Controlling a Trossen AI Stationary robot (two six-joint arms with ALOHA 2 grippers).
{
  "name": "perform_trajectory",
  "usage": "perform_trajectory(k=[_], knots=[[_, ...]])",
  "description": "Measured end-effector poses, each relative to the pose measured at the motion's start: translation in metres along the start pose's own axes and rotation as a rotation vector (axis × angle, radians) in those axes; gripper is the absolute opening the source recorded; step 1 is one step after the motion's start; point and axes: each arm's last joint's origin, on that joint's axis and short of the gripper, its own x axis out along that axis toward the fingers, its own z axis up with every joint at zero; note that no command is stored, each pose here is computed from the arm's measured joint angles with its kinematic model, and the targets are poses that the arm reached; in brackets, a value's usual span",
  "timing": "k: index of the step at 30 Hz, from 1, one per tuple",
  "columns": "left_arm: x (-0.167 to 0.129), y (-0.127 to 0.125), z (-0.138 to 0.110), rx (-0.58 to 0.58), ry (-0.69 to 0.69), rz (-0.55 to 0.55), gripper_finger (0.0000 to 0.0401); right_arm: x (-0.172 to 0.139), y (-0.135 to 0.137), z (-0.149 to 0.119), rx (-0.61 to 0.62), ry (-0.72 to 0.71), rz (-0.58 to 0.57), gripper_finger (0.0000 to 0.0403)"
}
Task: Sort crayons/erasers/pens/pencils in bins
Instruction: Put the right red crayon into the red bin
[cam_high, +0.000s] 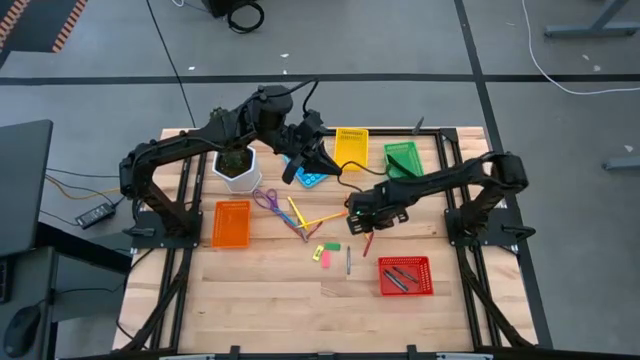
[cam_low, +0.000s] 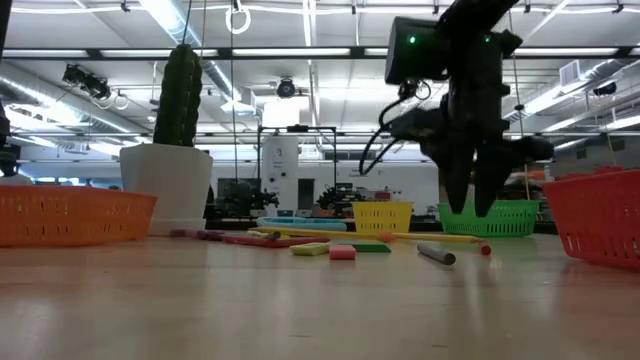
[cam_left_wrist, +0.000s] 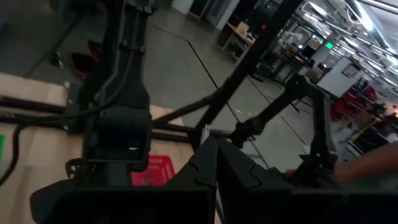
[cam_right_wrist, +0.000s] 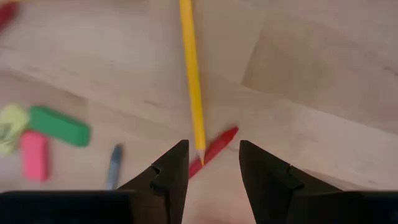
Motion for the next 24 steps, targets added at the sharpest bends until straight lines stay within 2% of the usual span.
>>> perform_trajectory(k=[6,18,24], knots=[[0.000,0.000,-0.005,-0.038,0.055,-0.038,0.0020,0.019,0.001,0.003,0.013,0.001,-0.063,0.0147],[0.002,-0.003,-0.009,-0.043,0.084,-0.055,0.0009,0.029,0.005,0.005,0.034,-0.019,-0.056,0.0147],[0.003,-0.003,-0.012,-0.037,0.110,-0.055,0.0021,0.025,0.011,0.006,0.087,-0.029,0.018,0.0147]])
